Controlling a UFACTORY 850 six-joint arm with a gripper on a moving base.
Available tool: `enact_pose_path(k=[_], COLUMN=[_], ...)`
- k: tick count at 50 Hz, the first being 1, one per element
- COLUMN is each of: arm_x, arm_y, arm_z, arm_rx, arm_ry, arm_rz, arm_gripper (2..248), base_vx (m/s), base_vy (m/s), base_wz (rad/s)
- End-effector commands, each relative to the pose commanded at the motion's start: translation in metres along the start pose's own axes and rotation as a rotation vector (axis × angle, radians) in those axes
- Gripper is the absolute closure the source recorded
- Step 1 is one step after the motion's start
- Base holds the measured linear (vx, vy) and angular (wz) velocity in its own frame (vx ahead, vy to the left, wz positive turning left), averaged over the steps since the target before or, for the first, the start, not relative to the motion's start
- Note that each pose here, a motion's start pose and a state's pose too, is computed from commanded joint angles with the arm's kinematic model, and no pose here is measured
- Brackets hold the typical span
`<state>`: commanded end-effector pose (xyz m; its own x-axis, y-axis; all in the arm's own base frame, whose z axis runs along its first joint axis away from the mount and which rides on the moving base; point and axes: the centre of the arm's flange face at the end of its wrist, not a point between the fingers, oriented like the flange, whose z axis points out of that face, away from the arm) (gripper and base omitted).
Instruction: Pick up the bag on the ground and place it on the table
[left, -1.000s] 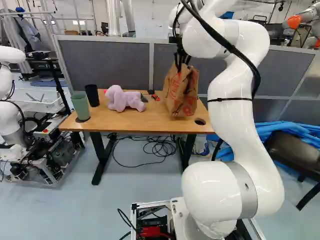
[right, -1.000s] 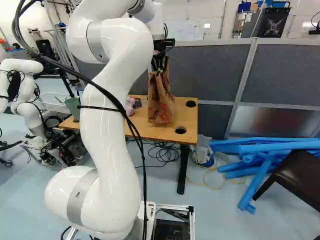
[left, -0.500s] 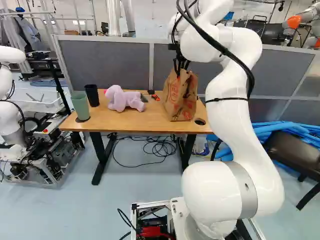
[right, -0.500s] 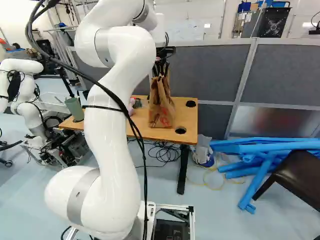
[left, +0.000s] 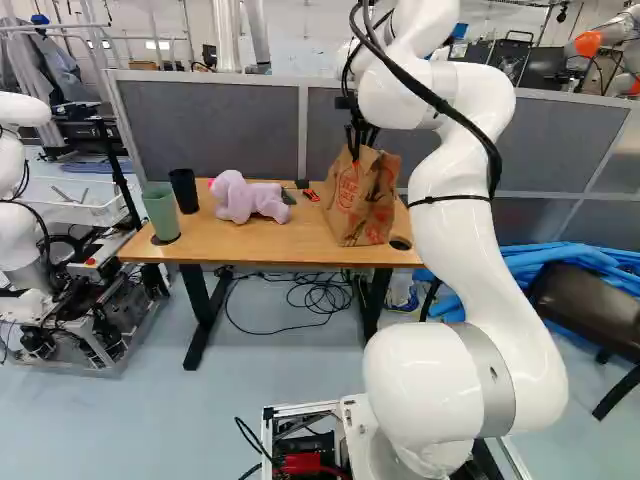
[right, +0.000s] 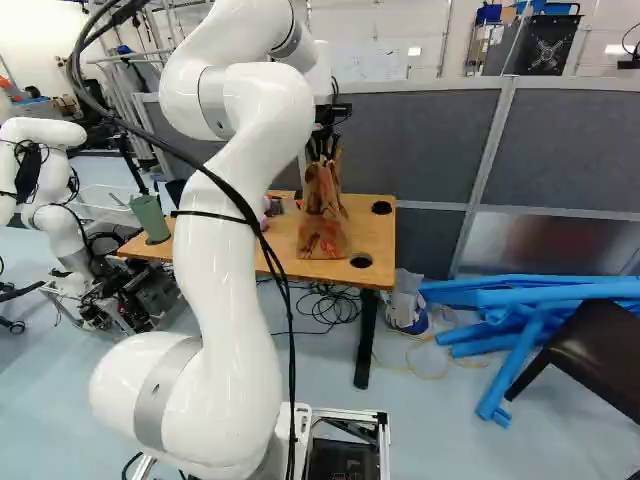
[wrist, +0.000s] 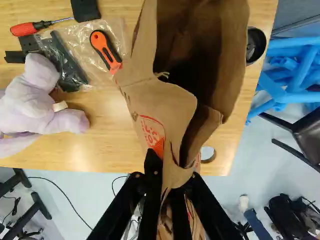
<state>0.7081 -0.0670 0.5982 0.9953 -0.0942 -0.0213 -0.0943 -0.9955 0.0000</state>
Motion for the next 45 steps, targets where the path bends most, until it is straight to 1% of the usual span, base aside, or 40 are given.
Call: enact_pose_path(k=[15,16,20,21,26,27,31,32,36,37,41,42,45], arm_x=[0.0000,0.0000,0.0000,0.0000,0.0000,0.0000,0.0000,0.0000,0.0000,0.0000,0.0000,0.0000,0.0000], arm_y=[0.0000,0.0000,0.0000,0.0000,0.0000,0.0000,0.0000,0.0000,0.0000,0.0000,0.0000,0.0000,0.0000], arm_z=[0.0000,0.0000,0.0000,0.0000,0.0000,0.0000,0.0000,0.0000,0.0000,0.0000,0.0000,0.0000,0.0000], arm_rx=[0.000,0.000,0.000,0.000,0.000,0.000,0.000,0.000,0.000,0.000,0.000,0.000,0.000], arm_ry=[0.000,0.000,0.000,0.000,0.000,0.000,0.000,0.000,0.000,0.000,0.000,0.000,0.000], arm_rz=[0.000,0.000,0.000,0.000,0.000,0.000,0.000,0.000,0.000,0.000,0.000,0.000,0.000], arm_gripper=[226,204,204,171,171,137,137,103,103,67,67,30,30], base_vx=[0.000,0.000,0.000,0.000,0.000,0.000,0.000,0.000,0.000,0.000,0.000,0.000,0.000], base_vy=[0.000,0.000,0.000,0.000,0.000,0.000,0.000,0.000,0.000,0.000,0.000,0.000,0.000], base_wz=[0.000,0.000,0.000,0.000,0.000,0.000,0.000,0.000,0.000,0.000,0.000,0.000,0.000])
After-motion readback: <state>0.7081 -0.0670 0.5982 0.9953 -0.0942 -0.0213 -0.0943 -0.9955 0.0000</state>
